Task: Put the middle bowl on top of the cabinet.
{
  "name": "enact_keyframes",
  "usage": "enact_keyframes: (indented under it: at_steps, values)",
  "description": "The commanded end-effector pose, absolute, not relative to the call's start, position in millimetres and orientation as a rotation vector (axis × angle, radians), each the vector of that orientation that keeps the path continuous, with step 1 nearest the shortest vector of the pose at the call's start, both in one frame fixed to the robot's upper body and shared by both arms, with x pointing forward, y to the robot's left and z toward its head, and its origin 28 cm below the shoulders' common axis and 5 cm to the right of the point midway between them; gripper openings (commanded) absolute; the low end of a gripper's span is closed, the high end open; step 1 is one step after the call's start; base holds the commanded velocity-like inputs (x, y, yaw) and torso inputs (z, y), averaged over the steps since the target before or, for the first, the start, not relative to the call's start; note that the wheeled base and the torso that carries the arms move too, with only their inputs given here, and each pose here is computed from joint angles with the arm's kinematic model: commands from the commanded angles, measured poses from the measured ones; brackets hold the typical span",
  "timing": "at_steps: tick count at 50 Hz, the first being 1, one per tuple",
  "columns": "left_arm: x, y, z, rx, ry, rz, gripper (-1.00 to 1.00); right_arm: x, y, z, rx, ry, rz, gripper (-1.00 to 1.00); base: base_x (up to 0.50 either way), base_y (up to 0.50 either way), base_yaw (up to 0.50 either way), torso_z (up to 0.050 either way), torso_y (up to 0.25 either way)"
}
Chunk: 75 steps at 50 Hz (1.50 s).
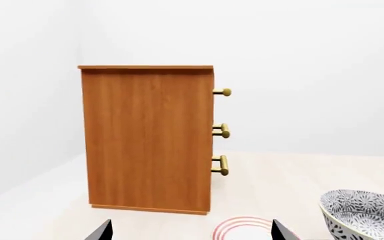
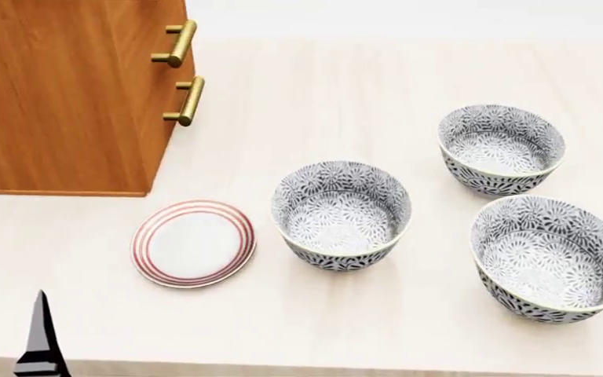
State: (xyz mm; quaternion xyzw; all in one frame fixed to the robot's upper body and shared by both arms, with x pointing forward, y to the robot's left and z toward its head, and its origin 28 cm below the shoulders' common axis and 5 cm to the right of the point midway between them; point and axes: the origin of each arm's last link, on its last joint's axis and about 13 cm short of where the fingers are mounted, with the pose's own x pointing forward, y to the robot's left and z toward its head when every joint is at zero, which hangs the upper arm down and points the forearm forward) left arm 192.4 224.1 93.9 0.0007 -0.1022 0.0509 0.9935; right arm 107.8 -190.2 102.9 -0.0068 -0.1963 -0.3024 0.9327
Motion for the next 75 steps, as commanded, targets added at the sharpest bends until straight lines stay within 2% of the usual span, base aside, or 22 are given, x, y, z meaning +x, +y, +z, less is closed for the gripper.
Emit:
enact_keyframes:
  at_steps: [1, 18, 29, 47, 52, 58, 63, 67, 75]
  values:
    - [190.1, 223.9, 95.9, -0.028, -0.221, 0.073, 1.0, 105.5, -192.8, 102.7, -0.033, -0.402, -0.625, 1.0, 0.0, 0.0, 0.0, 0.0, 0.0]
    - [185.6, 223.3, 98.0, -0.028, -0.218, 0.075, 1.0, 104.8, -191.3, 103.0, -0.052, -0.4, -0.609, 1.0, 0.42, 0.0, 0.0, 0.0, 0.0]
    - [187.7, 227.7, 99.4, -0.037, -0.212, 0.082, 1.0, 100.1, -189.4, 107.2, -0.041, -0.404, -0.619, 1.0, 0.03, 0.0, 0.0, 0.0, 0.0]
    - [186.1, 227.6, 98.0, -0.038, -0.207, 0.09, 1.0, 97.7, -189.8, 106.2, -0.044, -0.41, -0.627, 1.0, 0.49, 0.0, 0.0, 0.0, 0.0]
    - [187.3, 227.9, 94.7, -0.036, -0.196, 0.126, 1.0, 97.3, -189.2, 106.2, -0.051, -0.418, -0.629, 1.0, 0.0, 0.0, 0.0, 0.0, 0.0]
    - [177.4, 218.2, 92.7, -0.126, -0.07, 0.095, 1.0, 96.1, -188.4, 105.4, -0.061, -0.418, -0.634, 1.0, 0.0, 0.0, 0.0, 0.0, 0.0]
    - [170.6, 195.7, 107.7, -0.169, 0.0, 0.043, 1.0, 97.6, -188.7, 104.3, -0.066, -0.413, -0.629, 1.0, 0.0, 0.0, 0.0, 0.0, 0.0]
    - [167.7, 179.4, 124.7, -0.159, -0.049, -0.012, 1.0, 98.0, -191.0, 103.4, -0.062, -0.414, -0.632, 1.0, 0.0, 0.0, 0.0, 0.0, 0.0]
    - [165.6, 156.1, 148.1, -0.256, -0.021, -0.128, 1.0, 97.9, -194.6, 102.2, -0.056, -0.419, -0.638, 1.0, 0.0, 0.0, 0.0, 0.0, 0.0]
